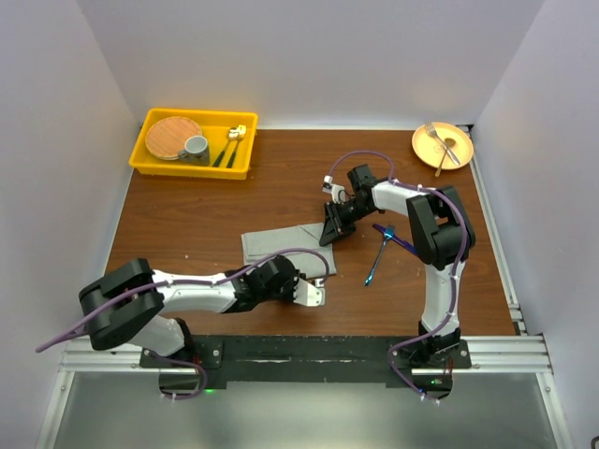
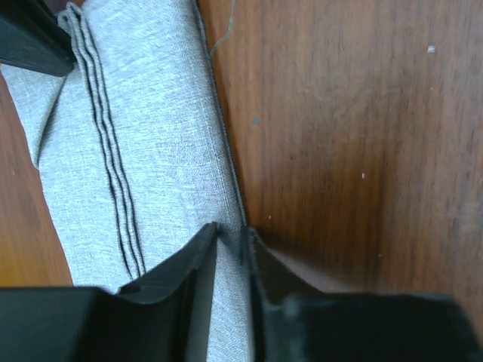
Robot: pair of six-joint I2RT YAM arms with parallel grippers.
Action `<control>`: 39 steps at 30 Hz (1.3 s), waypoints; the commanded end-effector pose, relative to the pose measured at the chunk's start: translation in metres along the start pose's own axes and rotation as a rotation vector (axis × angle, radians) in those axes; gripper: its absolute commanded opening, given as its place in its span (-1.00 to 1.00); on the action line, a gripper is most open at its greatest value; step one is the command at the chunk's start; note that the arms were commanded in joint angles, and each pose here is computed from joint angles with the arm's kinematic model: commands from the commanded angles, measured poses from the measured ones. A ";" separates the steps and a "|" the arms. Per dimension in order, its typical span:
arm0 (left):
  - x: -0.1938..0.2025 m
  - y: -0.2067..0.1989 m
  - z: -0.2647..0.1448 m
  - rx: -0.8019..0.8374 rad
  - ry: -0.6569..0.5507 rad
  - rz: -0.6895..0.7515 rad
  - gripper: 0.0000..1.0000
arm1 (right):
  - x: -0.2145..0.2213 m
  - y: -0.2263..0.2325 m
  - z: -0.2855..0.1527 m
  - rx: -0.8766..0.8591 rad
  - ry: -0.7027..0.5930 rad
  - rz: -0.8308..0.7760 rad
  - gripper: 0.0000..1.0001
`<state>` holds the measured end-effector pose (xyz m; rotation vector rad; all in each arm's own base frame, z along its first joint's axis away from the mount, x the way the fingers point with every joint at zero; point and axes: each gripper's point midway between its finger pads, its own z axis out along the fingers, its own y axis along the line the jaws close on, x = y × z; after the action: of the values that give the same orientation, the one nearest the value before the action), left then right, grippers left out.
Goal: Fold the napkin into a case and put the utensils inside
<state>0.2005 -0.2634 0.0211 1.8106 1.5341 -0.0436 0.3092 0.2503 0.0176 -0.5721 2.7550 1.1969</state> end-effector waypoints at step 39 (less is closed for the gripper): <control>0.022 -0.028 0.012 0.300 0.069 -0.095 -0.65 | 0.027 -0.045 0.001 0.183 0.122 -0.080 -0.62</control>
<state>0.2060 -0.2715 0.0186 1.8686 1.6876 -0.2616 0.3081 0.2450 0.0178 -0.6943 2.7369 1.1479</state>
